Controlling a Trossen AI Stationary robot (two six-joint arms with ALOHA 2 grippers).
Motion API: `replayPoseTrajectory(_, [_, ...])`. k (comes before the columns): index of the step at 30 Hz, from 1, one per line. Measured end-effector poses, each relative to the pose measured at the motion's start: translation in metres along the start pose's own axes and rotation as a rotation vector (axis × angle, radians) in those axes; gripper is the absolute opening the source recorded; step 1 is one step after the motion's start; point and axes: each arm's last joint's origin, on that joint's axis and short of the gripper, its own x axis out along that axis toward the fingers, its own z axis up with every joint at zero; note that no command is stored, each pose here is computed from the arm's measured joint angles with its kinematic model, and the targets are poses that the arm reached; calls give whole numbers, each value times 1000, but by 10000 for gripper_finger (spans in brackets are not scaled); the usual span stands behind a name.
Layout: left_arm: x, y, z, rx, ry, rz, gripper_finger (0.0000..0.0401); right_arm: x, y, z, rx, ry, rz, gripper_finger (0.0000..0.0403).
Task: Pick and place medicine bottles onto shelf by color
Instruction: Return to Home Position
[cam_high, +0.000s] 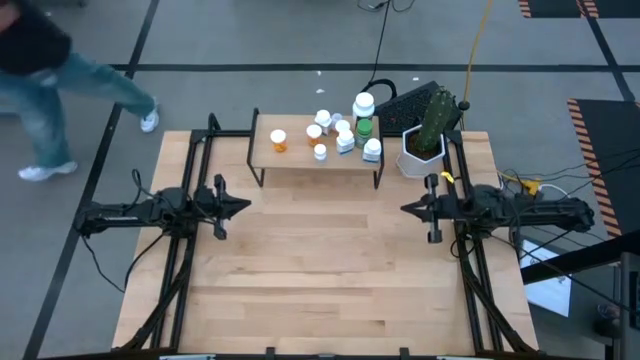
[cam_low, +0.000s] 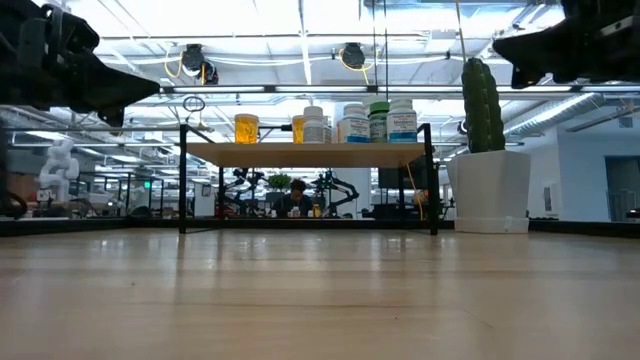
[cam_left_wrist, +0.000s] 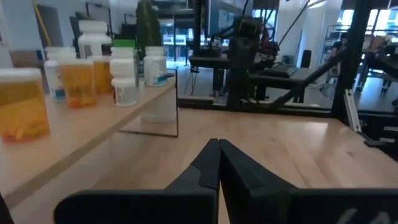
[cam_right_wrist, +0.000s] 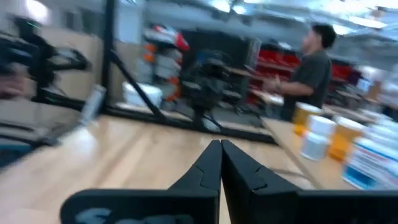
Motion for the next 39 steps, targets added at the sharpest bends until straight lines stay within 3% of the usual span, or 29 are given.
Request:
replayPoseTrajectory(4, [0,0,5,49,-50,-1,6,0,4,-12,18,-54,54,0])
replayPoseTrajectory(9, [0,0,1,62,-10,7,6,-1,-1,-19,37,27,-64,0])
replayPoseTrajectory(15, [0,0,-1,80,10,13,8,-5,-3,-21,73,45,-93,0])
replayPoseTrajectory(22, [0,0,-2,28,22,14,13,-6,-3,-10,82,-95,5,0])
replayPoseTrajectory(26, [1,0,-3,1,36,15,19,-5,-2,-14,84,-54,8,0])
replayPoseTrajectory(29, [1,0,-3,47,42,16,13,-6,-3,-13,65,-69,1,0])
replayPoseTrajectory(33, [2,0,-5,58,59,17,4,-6,-7,-10,-13,-80,-154,0])
replayPoseTrajectory(39, [3,0,-5,56,64,17,20,-7,-13,-10,-5,-61,-346,0])
